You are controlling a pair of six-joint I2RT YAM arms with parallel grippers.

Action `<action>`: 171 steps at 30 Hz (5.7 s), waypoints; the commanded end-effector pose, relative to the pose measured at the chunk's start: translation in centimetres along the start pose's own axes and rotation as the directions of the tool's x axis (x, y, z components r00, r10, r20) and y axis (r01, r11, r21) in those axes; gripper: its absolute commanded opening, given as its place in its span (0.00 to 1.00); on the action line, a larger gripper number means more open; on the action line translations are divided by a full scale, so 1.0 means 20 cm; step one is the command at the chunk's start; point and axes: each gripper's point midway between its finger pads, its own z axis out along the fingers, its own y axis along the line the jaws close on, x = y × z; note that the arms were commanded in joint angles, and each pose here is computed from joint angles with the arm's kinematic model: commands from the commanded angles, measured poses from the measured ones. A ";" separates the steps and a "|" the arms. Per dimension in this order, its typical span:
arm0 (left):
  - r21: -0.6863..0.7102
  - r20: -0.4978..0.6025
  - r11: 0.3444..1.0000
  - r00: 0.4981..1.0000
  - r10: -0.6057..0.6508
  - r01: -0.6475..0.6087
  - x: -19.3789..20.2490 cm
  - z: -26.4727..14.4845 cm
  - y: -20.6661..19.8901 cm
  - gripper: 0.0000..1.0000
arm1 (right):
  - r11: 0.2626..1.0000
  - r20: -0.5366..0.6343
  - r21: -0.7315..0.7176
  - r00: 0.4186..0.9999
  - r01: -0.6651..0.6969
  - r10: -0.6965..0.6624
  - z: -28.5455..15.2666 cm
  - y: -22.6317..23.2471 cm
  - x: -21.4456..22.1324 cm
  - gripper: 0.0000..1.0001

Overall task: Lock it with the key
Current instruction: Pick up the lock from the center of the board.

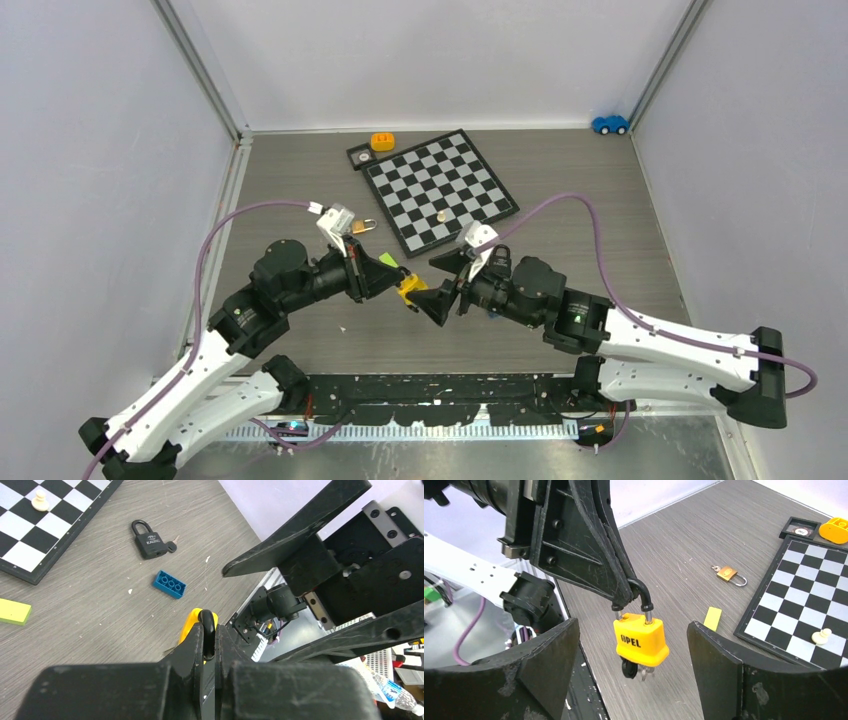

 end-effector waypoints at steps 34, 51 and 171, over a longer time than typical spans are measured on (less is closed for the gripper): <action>-0.092 0.219 0.983 0.960 0.175 -0.158 -0.31 -0.10 -0.03 0.00 | 0.300 0.335 0.076 0.308 -0.951 0.891 0.15 -0.12 -0.03 0.66; -0.084 0.220 0.986 0.962 0.163 -0.147 -0.31 -0.08 -0.03 0.00 | 0.314 0.326 0.120 0.336 -0.942 0.884 0.20 -0.12 0.03 0.65; 0.232 0.379 0.909 0.893 0.243 -0.346 -0.42 -0.37 -0.48 1.00 | 0.893 0.321 -0.328 0.852 -0.309 0.413 -0.20 0.27 -0.65 0.00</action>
